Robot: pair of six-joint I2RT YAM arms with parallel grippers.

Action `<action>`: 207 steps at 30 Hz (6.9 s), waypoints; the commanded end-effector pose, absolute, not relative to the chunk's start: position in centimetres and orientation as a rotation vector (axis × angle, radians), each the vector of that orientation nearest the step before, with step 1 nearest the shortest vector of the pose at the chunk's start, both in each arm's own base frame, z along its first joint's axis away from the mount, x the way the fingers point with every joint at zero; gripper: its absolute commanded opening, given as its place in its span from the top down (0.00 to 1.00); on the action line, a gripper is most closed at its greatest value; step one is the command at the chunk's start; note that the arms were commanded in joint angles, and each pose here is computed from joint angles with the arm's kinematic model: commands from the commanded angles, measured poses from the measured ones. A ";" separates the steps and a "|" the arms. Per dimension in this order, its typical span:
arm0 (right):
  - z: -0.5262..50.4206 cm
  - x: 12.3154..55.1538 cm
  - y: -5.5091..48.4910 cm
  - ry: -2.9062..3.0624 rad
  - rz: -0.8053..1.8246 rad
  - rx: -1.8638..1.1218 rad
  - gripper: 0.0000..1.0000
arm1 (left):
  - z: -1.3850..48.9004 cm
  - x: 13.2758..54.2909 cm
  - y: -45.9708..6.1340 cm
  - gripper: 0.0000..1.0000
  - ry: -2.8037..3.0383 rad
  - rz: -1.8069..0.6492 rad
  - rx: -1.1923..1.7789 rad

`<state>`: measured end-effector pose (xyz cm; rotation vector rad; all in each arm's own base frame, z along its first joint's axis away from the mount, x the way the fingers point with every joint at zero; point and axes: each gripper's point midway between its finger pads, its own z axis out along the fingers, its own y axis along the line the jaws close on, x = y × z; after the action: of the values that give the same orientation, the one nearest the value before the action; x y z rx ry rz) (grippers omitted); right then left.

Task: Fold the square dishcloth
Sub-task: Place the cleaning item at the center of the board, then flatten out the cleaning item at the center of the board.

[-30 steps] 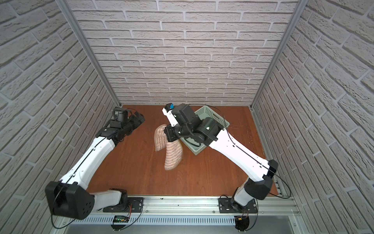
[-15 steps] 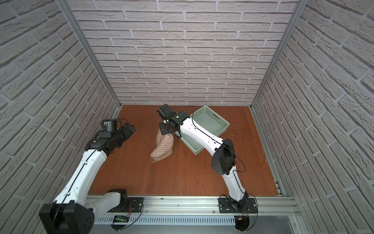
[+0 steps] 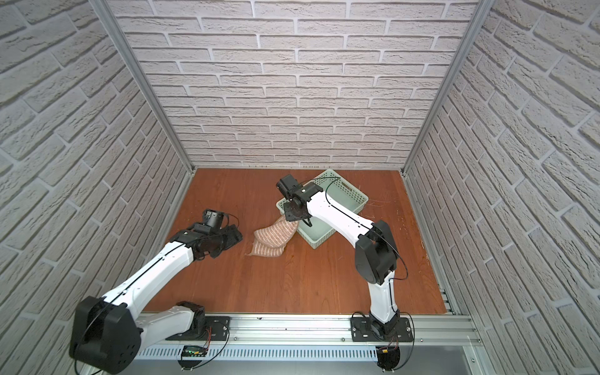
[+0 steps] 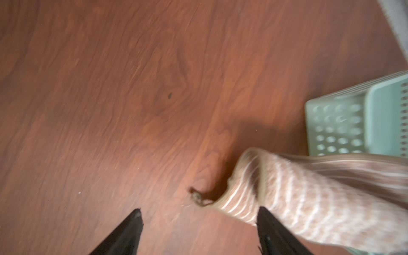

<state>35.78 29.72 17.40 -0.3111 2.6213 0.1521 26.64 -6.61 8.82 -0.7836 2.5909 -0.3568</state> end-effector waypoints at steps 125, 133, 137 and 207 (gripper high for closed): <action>14.1 42.7 42.2 2.544 0.297 -0.325 0.70 | 13.6 37.6 7.5 0.63 2.360 -0.088 -0.965; 14.2 39.1 40.1 2.599 0.290 -0.463 0.68 | 14.1 33.0 3.7 0.47 2.438 -0.074 -0.892; 12.4 36.9 39.2 2.627 0.253 -0.512 0.69 | 12.3 30.3 -1.9 0.48 2.528 -0.140 -0.769; 6.6 26.8 30.7 2.736 0.171 -0.120 0.78 | 10.9 39.6 -12.9 0.44 2.511 -0.606 -0.741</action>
<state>26.58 30.39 4.78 -0.1753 2.7747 0.0830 42.11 -15.47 8.43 -0.7811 2.5287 -0.7791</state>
